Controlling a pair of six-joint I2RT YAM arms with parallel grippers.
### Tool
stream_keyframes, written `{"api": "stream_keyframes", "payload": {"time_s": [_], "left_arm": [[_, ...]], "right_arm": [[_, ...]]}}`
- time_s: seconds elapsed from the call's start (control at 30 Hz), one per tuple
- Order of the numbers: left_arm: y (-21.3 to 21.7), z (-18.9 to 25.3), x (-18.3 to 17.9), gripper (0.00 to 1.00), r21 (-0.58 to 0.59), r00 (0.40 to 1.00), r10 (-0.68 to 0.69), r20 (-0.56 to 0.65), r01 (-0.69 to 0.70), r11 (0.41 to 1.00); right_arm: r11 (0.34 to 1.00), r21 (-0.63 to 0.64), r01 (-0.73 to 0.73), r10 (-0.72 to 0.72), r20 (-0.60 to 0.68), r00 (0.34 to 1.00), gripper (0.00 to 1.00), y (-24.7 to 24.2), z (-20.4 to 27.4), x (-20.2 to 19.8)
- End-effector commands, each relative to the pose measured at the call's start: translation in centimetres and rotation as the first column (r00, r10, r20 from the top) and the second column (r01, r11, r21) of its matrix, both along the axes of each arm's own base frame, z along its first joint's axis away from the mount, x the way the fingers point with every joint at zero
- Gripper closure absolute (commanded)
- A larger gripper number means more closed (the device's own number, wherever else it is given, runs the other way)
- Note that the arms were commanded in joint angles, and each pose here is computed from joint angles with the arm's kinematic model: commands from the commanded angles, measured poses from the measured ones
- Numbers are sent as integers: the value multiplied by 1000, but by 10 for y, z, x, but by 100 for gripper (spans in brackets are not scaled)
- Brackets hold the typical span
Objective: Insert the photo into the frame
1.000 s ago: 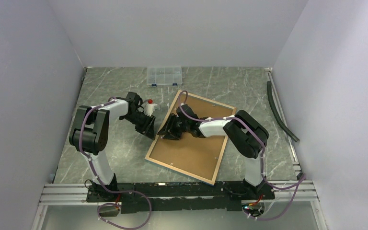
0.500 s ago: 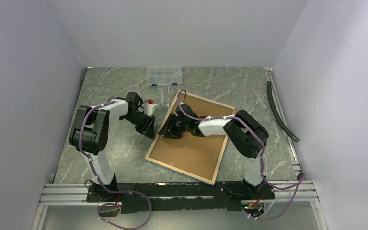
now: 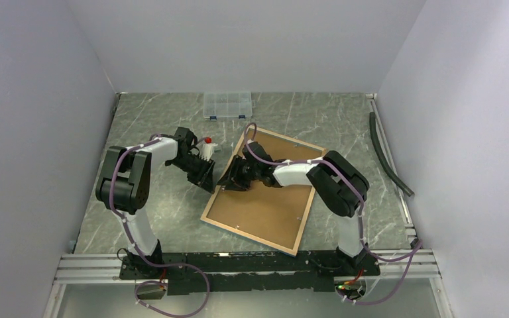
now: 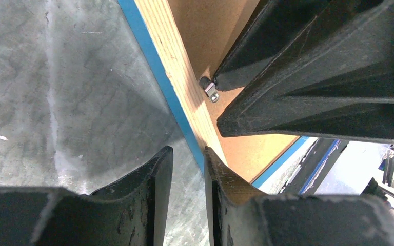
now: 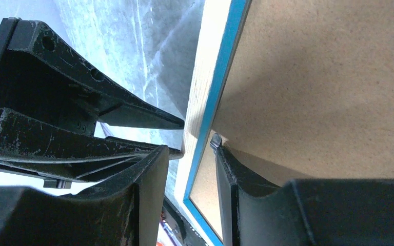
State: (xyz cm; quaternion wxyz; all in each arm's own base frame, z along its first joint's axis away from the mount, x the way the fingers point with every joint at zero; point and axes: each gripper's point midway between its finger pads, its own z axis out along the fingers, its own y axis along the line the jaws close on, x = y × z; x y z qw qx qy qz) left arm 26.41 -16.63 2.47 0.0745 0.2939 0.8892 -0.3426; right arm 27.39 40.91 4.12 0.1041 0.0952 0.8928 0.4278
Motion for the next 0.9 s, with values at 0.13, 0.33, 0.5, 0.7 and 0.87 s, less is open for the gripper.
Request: {"api": "stream_keyframes", "payload": {"time_s": [0.13, 0.33, 0.5, 0.7, 0.87], "left_arm": [[1, -4, 1, 67, 27, 998, -40, 37, 39, 999], [1, -4, 1, 67, 25, 998, -42, 38, 41, 999], [1, -4, 1, 68, 28, 998, -45, 39, 44, 999], [1, -3, 2, 68, 27, 998, -43, 41, 42, 999], [1, -2, 3, 69, 30, 998, -44, 45, 43, 999]], "right_arm": [[1000, 30, -11, 9, 43, 999, 58, 9, 2, 11], [999, 41, -25, 24, 39, 999, 59, 13, 1, 10], [998, 56, -40, 37, 38, 999, 60, 17, 3, 9], [996, 70, -60, 58, 32, 998, 61, 21, 2, 7], [994, 81, -70, 68, 30, 997, 61, 24, 2, 6]]}}
